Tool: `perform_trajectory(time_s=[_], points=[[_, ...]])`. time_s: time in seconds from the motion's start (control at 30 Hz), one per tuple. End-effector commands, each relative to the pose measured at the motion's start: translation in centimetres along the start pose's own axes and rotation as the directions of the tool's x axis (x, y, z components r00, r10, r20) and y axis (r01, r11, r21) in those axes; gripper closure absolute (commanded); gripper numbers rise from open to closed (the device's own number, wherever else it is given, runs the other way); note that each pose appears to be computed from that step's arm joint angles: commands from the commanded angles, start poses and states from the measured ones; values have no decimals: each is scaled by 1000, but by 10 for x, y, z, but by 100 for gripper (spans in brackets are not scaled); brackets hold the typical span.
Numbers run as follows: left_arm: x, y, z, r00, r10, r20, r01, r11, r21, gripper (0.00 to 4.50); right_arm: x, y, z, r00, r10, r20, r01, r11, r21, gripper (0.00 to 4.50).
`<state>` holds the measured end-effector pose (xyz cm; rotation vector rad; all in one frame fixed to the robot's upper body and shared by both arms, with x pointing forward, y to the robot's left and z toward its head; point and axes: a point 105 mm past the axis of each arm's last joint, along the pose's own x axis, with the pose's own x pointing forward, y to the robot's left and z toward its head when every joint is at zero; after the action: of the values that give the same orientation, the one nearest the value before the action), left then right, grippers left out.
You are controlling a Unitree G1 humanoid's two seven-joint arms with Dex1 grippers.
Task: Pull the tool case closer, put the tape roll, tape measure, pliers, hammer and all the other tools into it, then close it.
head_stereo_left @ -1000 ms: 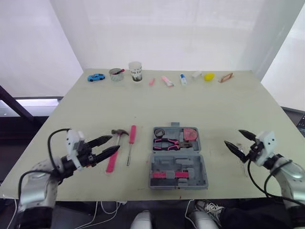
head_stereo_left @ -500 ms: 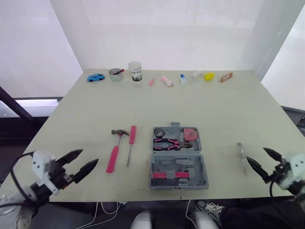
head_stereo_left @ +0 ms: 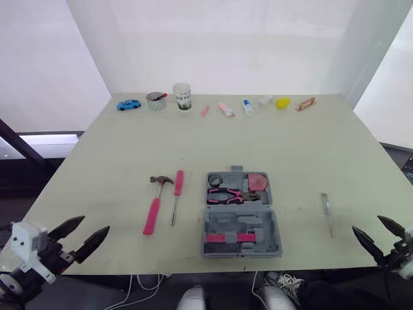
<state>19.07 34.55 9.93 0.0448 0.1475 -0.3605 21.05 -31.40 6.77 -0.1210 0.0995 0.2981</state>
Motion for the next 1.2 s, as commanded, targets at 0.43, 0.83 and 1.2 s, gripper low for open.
perform_trajectory(time_s=[0.43, 0.83, 1.2], points=[[35, -40, 34, 964, -267, -4, 265, 953, 145, 4, 19, 11, -2, 999, -38, -24, 39, 999, 36, 0], [74, -99, 76, 800, -599, -17, 581, 768, 268, 4, 54, 25, -5, 991, -80, -104, 90, 992, 87, 0], [88, -138, 96, 605, -795, -40, 761, 563, 323, 4, 85, 39, -8, 986, -85, -145, 100, 990, 97, 0]])
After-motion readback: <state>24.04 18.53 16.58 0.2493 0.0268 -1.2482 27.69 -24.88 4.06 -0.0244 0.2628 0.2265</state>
